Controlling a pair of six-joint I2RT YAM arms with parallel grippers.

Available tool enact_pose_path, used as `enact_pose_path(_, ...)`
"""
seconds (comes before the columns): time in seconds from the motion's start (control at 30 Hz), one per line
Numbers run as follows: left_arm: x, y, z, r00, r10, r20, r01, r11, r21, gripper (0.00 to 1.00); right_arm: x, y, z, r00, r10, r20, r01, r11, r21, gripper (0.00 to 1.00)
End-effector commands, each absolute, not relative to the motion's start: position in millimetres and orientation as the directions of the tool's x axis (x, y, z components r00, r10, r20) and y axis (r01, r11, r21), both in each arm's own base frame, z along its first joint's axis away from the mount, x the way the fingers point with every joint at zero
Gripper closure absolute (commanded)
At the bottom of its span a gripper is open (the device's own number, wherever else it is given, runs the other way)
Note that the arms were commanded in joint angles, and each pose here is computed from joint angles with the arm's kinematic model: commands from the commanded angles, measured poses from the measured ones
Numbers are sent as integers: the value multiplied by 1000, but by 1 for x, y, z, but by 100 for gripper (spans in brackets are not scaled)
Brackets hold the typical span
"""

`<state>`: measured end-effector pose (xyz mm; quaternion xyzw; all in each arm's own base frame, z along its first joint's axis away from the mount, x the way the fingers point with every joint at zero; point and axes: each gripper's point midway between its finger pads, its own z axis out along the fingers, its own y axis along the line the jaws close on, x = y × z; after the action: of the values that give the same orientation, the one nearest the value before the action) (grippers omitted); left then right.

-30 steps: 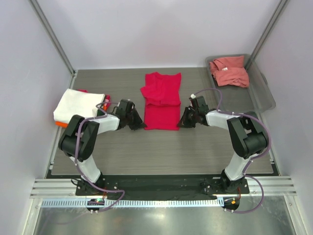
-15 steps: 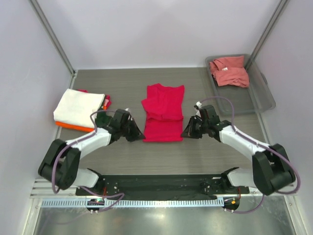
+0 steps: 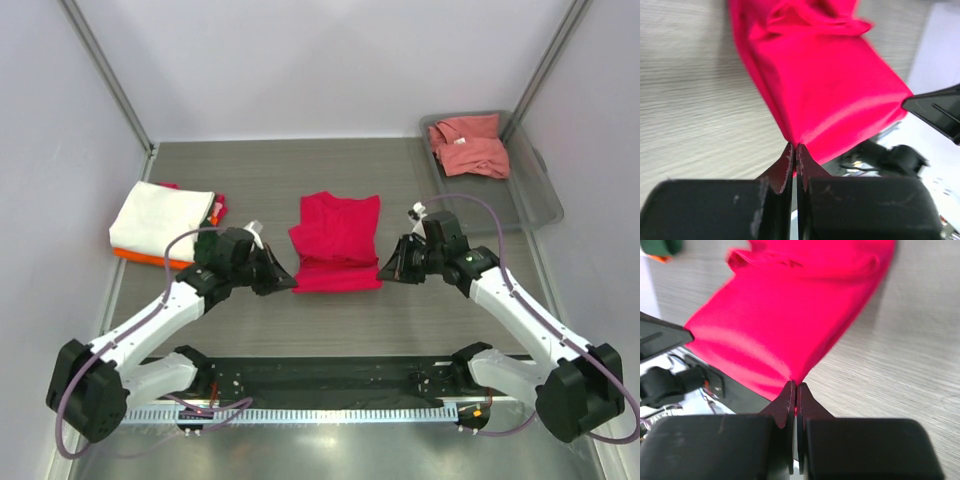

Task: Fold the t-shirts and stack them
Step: Fold the tshirt

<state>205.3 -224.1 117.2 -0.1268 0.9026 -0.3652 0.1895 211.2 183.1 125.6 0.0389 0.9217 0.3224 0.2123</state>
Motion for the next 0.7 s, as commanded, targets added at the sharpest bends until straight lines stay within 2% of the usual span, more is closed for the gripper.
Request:
enact_pose_path(0.0,201,-223,157,-888,-379,-260,-73,675,-734,100,218,179,168,-874,204,-441,-111,799,590,99)
enact_pose_path(0.4,192,-223,178,-884,-387,-260,-55,640,-766,100,216,174,178,-861,216,-460,-106,808,579,99)
enact_pose_path(0.67,228,-235,190,-874,-378,-306,-31,671,-741,100,243,170,173,-851,230,-472,-61,850,523,99)
